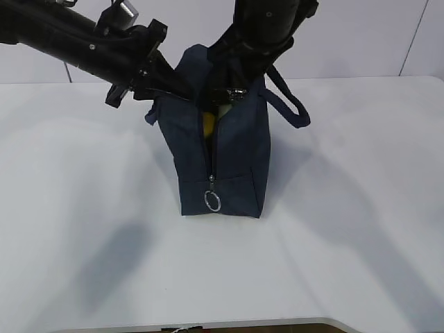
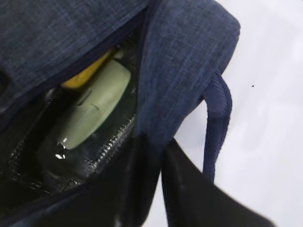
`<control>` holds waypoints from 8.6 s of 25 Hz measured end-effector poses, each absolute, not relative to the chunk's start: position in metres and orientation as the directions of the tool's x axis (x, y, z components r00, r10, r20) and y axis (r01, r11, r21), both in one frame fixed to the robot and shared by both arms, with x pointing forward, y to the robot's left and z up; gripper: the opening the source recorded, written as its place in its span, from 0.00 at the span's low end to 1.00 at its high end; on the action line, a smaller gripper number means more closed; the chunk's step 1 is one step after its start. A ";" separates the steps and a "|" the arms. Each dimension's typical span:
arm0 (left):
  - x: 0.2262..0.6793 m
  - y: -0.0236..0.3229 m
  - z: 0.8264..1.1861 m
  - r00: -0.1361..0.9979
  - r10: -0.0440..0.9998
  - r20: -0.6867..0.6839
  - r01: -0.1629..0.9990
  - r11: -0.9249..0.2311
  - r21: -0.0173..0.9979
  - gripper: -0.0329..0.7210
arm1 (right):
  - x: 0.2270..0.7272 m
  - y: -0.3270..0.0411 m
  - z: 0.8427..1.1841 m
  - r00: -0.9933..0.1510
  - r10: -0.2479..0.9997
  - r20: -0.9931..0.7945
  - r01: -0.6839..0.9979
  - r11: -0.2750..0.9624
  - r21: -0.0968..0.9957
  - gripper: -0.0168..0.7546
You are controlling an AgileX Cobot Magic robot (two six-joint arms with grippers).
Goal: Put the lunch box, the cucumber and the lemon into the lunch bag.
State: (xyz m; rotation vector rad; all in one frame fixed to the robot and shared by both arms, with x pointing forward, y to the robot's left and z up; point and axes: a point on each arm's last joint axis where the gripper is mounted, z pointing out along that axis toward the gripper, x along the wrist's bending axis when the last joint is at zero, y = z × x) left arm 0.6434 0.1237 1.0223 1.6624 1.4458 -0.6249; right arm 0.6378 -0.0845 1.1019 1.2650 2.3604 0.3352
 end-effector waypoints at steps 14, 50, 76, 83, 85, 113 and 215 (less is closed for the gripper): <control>0.643 0.123 1.023 0.215 0.546 -0.810 0.966 0.004 0.259 0.25 | 0.639 -0.082 1.097 -0.483 0.842 -0.241 0.735 0.540 0.410 0.46; 0.652 0.168 1.099 0.368 0.661 -0.654 0.904 -0.091 0.417 0.38 | 0.564 -0.115 1.226 -0.484 0.865 -0.129 0.598 0.436 0.673 0.46; 0.533 0.216 1.188 0.393 0.864 -0.314 0.815 -0.169 0.555 0.38 | 0.445 -0.178 1.134 -0.533 0.836 -0.128 0.311 0.335 0.889 0.46; 0.519 0.218 1.202 0.407 0.862 -0.302 0.789 -0.165 0.592 0.38 | 0.437 -0.181 1.091 -0.541 0.833 -0.117 0.251 0.293 0.922 0.46; 0.519 0.218 1.202 0.407 0.862 -0.302 0.789 -0.165 0.592 0.38 | 0.441 -0.178 1.087 -0.543 0.832 -0.117 0.245 0.289 0.925 0.46; 0.514 0.207 1.210 0.434 0.791 -0.431 0.794 -0.111 0.597 0.37 | 0.440 -0.163 0.957 -0.642 0.764 -0.066 0.150 0.209 0.966 0.46; 0.514 0.207 1.210 0.434 0.790 -0.433 0.795 -0.109 0.597 0.36 | 0.511 -0.111 0.863 -0.681 0.728 0.073 0.225 0.113 0.968 0.03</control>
